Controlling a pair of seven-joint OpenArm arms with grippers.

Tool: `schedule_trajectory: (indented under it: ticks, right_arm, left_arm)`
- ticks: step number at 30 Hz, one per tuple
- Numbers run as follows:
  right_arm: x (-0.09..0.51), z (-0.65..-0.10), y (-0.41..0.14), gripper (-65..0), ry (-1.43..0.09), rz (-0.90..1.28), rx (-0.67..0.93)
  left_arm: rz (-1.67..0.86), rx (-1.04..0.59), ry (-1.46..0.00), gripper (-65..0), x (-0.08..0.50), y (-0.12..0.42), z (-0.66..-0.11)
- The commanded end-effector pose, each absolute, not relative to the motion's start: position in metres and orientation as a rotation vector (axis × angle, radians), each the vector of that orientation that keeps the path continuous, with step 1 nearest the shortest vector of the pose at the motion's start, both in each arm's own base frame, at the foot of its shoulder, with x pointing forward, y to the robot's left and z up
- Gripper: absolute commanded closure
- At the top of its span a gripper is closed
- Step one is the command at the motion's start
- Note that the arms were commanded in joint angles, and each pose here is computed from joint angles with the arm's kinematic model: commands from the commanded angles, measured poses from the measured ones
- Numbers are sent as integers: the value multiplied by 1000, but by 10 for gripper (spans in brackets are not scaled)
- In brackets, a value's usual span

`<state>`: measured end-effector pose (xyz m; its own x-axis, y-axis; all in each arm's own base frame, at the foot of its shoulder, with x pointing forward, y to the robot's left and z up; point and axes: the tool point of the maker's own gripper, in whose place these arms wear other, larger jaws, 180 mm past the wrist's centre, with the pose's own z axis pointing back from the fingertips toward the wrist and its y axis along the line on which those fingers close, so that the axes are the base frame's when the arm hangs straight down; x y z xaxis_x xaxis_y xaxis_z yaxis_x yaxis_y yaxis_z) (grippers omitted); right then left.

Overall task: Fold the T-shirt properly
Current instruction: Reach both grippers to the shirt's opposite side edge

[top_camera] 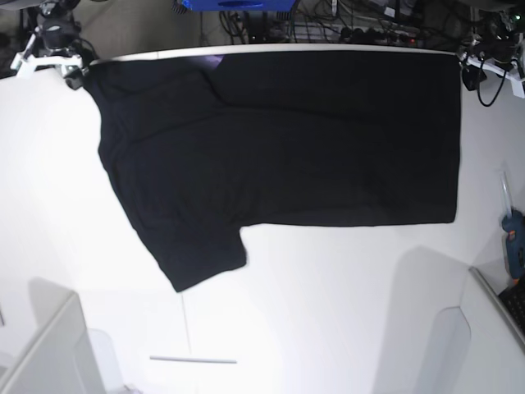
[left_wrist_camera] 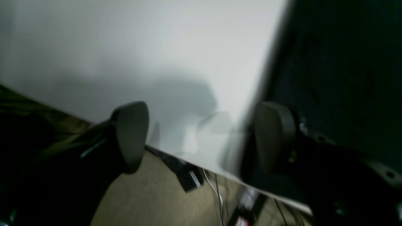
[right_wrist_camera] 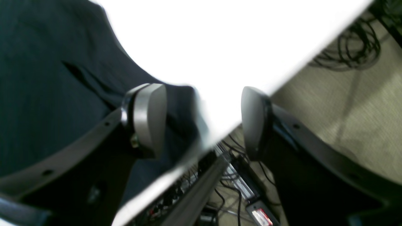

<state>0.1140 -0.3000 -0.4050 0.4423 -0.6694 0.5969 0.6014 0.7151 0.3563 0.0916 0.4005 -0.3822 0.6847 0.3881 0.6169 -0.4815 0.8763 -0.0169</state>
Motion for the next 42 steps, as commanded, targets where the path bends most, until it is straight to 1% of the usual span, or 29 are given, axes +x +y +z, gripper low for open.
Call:
schedule_trajectory:
  ticks: [1, 4, 7, 8, 9, 11, 12, 14, 16, 17, 23, 25, 28, 32, 35, 39, 42]
  right_arm:
    - [130, -387, -313, -359, -854, -740, 78]
    - [163, -384, -307, -359, -877, -678, 125]
    - [198, -376, -295, -359, -902, -609, 180]
    - [210, -372, -290, -359, -916, -589, 200]
    - [222, -368, -283, -359, -927, -571, 224]
    - [248, -356, -275, -359, -961, -524, 256]
    - [260, -351, -269, -357, -967, -498, 277]
    - [283, -344, -256, -357, -970, -454, 317]
    - [304, -340, -247, -356, -966, -421, 350]
    - [313, -341, -243, -356, -959, -413, 365]
    - [360, -351, -223, -356, -907, -397, 440]
    - [373, -357, -219, -356, -884, -366, 424]
    - [393, -370, -212, -356, -837, -305, 359]
    - [422, -380, -219, -357, -801, -260, 265]
    - [439, -381, -224, -359, -810, -272, 252]
    - [451, -392, -220, -360, -760, -274, 255]
    - [461, -395, -216, -360, -767, -257, 249]
  left_arm:
    - [476, 190, -710, -502, 99, 413, -363]
    - [467, 232, -780, -502, 111, 421, -339]
    - [427, 249, -844, -500, 128, 417, -318]
    - [416, 252, -859, -490, 132, 416, -313]
    - [397, 243, -881, -462, 142, 411, -309]
    - [366, 227, -896, -367, 155, 404, -307]
    - [347, 224, -903, -304, 161, 403, -304]
    - [307, 203, -906, -163, 174, 396, -305]
    - [287, 184, -902, -8, 179, 388, -308]
    - [282, 176, -907, 0, 183, 386, -308]
    - [281, 169, -940, 0, 194, 385, -302]
    - [283, 167, -955, 0, 199, 385, -299]
    - [246, 165, -952, 0, 206, 382, -298]
    - [112, 203, -872, 0, 217, 368, -311]
    - [88, 235, -849, 0, 217, 369, -314]
    - [88, 232, -846, 0, 217, 369, -316]
    - [97, 229, -855, 0, 222, 370, -315]
